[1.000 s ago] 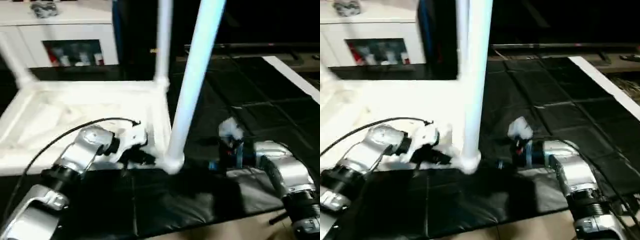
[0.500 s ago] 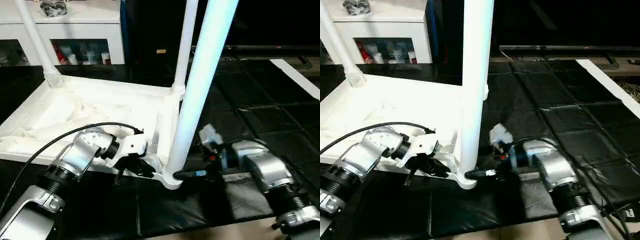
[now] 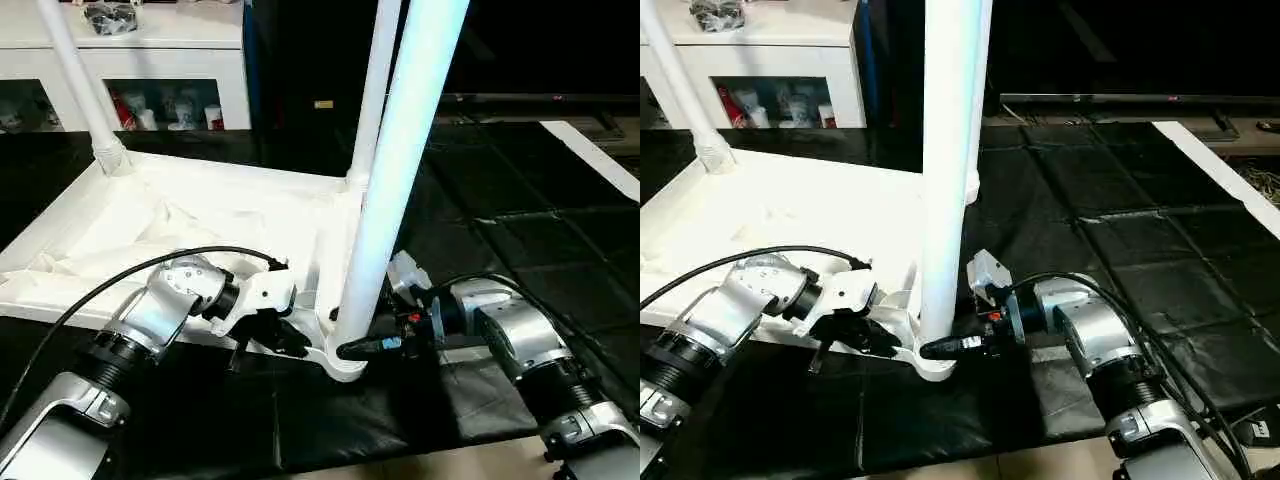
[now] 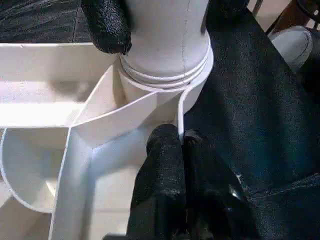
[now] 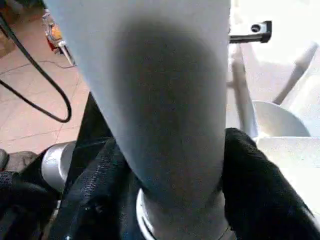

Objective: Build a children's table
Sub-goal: Rotate leg to tighten

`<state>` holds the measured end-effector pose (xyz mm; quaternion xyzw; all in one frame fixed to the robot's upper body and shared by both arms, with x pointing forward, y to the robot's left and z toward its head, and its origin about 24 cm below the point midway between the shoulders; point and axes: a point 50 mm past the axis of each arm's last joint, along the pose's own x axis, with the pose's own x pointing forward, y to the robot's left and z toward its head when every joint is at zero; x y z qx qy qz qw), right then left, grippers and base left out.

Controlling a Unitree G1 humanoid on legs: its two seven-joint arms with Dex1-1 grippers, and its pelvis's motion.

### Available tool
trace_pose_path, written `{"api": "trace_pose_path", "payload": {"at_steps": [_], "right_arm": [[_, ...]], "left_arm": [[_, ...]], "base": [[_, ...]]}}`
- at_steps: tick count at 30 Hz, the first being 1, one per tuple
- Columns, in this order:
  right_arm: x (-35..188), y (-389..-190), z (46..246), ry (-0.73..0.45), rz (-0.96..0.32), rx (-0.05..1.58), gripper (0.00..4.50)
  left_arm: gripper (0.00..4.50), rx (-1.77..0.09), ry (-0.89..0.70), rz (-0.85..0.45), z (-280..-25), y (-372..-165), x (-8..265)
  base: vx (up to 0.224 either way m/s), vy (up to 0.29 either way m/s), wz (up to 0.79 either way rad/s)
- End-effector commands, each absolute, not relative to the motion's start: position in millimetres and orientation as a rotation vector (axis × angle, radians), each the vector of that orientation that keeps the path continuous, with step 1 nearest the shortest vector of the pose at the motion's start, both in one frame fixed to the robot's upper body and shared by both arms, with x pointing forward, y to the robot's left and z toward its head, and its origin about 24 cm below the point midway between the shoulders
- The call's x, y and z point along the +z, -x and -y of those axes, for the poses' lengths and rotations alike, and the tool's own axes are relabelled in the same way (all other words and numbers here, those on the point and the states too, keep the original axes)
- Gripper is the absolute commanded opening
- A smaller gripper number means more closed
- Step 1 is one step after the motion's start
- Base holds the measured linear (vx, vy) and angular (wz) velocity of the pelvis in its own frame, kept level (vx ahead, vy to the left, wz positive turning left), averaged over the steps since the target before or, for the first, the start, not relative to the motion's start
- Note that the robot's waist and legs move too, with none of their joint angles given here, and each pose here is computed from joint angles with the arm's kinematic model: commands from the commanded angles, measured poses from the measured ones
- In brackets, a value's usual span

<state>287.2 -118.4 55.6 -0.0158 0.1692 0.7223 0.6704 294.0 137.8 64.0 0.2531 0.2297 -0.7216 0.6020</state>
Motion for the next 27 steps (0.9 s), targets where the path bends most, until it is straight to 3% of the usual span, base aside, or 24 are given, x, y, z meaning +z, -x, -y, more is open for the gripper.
{"api": "trace_pose_path", "payload": {"at_steps": [1, 11, 12, 15, 17, 20, 27], "right_arm": [[57, -288.0, 119.5, 0.014, -0.386, 1.652, 2.19], [54, -280.6, 116.5, -0.033, -0.395, 1.676, 2.09], [51, -277.0, 110.6, -0.095, -0.372, 1.622, 2.09], [48, -275.9, 106.4, -0.125, -0.360, 1.570, 2.09], [40, -277.5, 96.6, -0.133, -0.371, 1.443, 2.09], [31, -284.7, 79.0, -0.155, -0.387, 1.250, 2.09], [28, -300.5, 46.2, -0.244, -0.414, 1.015, 2.09]], "left_arm": [[0.00, -1.725, -0.604, -0.585, -134, -286, 53], [0.00, -1.669, -0.565, -0.581, -131, -290, 51], [0.00, -1.585, -0.513, -0.568, -126, -295, 50], [0.00, -1.532, -0.481, -0.559, -123, -298, 50], [0.00, -1.450, -0.449, -0.546, -116, -305, 50], [0.00, -1.349, -0.380, -0.542, -105, -311, 51], [0.00, -1.191, -0.283, -0.515, -87, -321, 56]], "base": [[0.000, 0.000, 0.00], [0.000, 0.000, 0.00], [0.000, 0.000, 0.00], [0.000, 0.000, 0.00], [0.000, 0.000, 0.00], [0.000, 0.000, 0.00], [-0.008, 0.004, -0.03]]}}
